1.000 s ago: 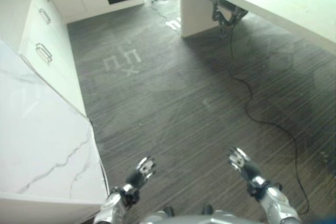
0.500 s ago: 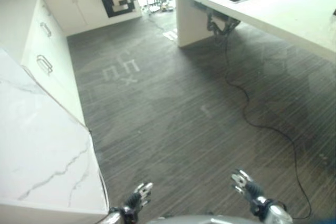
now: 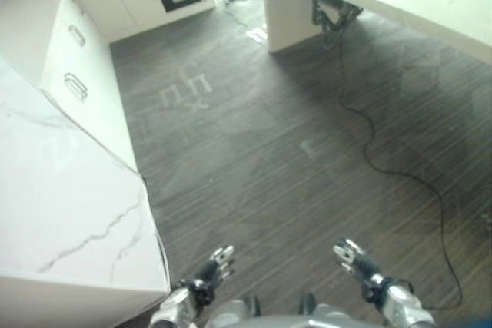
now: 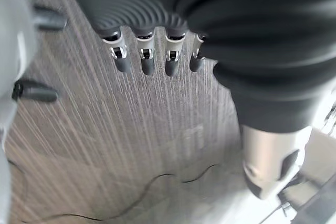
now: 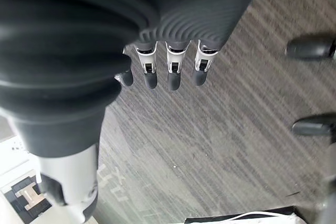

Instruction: Place the dishes in the dishwasher.

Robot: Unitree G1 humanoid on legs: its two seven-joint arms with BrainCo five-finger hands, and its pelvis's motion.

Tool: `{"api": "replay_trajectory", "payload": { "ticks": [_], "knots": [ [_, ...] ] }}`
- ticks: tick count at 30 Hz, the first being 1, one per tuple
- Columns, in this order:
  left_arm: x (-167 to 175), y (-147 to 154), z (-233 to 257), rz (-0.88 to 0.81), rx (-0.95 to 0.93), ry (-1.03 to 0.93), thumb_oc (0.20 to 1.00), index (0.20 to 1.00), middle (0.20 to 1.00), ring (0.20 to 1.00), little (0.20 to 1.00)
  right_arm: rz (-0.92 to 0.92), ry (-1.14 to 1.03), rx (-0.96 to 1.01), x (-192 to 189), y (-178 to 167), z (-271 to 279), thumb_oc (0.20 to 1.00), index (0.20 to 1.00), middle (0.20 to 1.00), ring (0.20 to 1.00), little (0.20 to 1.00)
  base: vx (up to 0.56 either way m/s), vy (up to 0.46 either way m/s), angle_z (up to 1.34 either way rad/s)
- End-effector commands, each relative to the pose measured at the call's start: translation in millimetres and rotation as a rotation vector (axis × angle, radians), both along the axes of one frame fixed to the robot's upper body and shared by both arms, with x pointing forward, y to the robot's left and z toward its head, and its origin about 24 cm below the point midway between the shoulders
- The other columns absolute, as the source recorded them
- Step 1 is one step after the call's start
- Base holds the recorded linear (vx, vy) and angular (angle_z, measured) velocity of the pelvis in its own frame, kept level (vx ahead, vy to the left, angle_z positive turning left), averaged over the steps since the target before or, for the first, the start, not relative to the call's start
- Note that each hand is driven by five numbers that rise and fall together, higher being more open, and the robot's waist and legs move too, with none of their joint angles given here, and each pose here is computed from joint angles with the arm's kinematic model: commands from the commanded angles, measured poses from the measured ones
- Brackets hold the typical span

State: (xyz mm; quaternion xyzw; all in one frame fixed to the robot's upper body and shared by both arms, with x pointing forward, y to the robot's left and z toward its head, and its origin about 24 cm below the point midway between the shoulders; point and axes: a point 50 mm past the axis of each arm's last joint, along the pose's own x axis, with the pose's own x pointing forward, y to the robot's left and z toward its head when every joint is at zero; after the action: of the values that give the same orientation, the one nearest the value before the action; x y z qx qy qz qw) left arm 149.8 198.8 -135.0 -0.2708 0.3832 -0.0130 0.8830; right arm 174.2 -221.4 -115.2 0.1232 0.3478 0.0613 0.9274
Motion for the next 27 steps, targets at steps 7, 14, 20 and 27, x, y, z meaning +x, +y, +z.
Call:
{"api": "replay_trajectory", "payload": {
  "ticks": [7, 14, 20, 27],
  "knots": [
    [17, -4, 14, -0.039, -0.03, -0.146, 1.0, 1.0, 1.0, 1.0, 1.0, 0.049, -0.071, -0.036, 13, -10, 15, 1.0, 1.0, 1.0, 1.0, 1.0, 0.43, 0.136, -0.25],
    [11, 4, 14, -0.086, 0.002, -0.14, 1.0, 1.0, 1.0, 1.0, 1.0, 0.017, -0.073, -0.027, 9, -11, 13, 1.0, 1.0, 1.0, 1.0, 1.0, 0.48, 0.34, -0.01],
    [36, 8, 29, -0.114, 0.074, -0.205, 1.0, 1.0, 1.0, 1.0, 1.0, 0.002, -0.119, -0.009, 13, 0, 18, 1.0, 1.0, 1.0, 1.0, 1.0, 0.33, 0.348, -0.13],
    [43, 6, 32, -0.141, 0.076, -0.222, 1.0, 1.0, 1.0, 1.0, 1.0, 0.001, -0.112, -0.016, 9, -8, 20, 1.0, 1.0, 1.0, 1.0, 1.0, 0.54, -0.042, 0.7]
  ]
}}
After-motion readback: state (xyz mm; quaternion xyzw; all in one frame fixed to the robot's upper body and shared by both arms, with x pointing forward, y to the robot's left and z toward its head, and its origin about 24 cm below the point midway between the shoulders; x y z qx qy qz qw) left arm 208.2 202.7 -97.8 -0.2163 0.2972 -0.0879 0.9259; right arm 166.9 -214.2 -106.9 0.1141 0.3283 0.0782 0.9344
